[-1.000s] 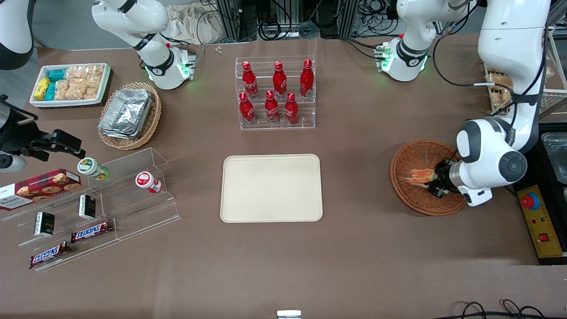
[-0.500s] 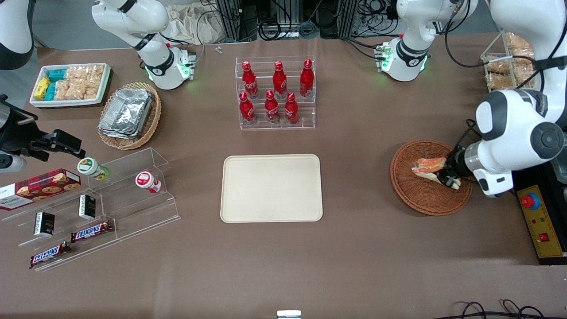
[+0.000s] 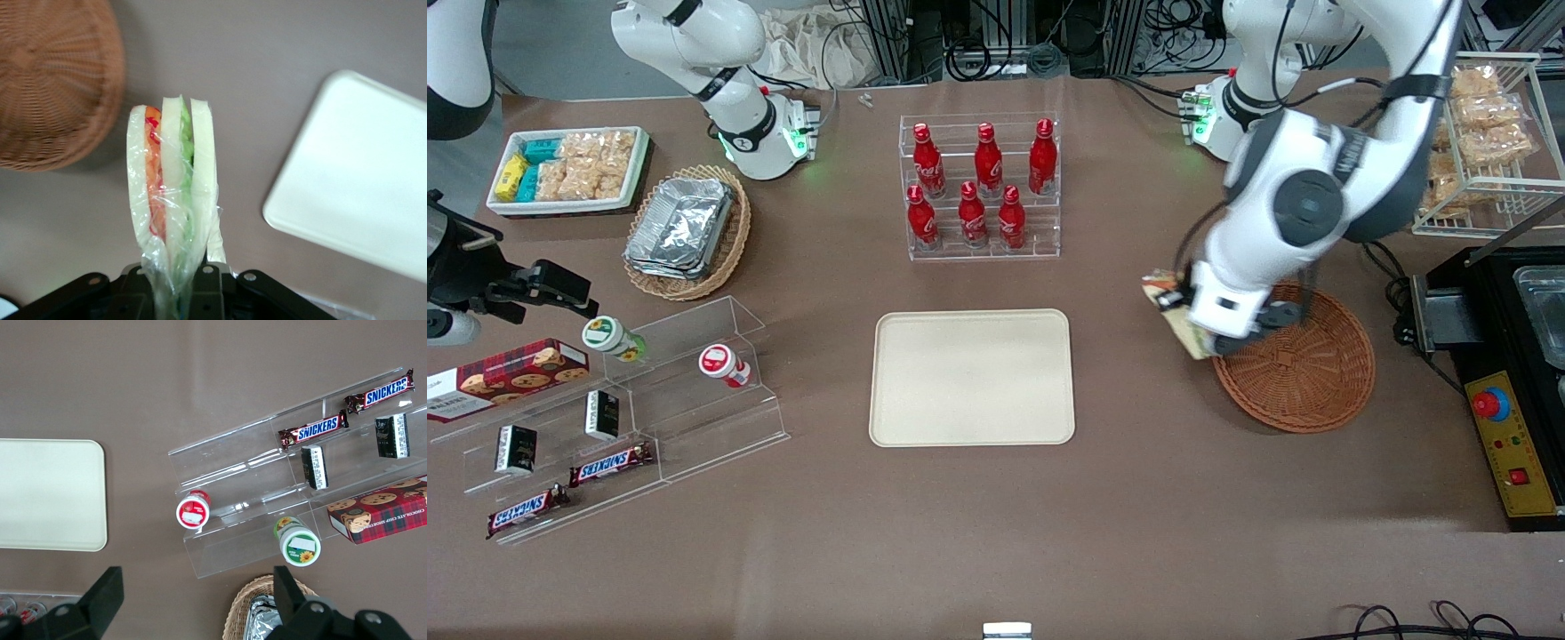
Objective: Place sandwich from basket to tray
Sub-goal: 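Lift the sandwich and carry it over the cream tray, then lower the sandwich onto the tray and open the left gripper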
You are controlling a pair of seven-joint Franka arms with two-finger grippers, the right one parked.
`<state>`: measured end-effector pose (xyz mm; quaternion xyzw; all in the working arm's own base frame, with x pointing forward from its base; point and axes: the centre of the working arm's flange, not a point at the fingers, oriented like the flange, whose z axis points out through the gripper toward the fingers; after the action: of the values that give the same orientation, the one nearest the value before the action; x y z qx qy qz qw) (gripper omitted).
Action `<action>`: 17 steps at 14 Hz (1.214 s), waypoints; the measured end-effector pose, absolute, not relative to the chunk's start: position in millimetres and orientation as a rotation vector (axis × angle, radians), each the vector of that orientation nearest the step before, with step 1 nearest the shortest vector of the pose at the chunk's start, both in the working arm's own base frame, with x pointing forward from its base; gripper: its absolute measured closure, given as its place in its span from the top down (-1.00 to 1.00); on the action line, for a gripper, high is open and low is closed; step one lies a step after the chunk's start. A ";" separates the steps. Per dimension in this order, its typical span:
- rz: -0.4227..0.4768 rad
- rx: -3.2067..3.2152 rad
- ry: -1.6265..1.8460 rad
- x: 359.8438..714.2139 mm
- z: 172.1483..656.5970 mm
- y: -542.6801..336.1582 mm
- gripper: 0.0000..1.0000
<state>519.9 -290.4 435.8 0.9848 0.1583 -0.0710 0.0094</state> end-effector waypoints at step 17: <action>-0.126 3.145 -0.325 502.2 218.7 -468.3 -0.62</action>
<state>502.2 -468.3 218.7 0.9938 -0.1028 -0.0397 -0.0111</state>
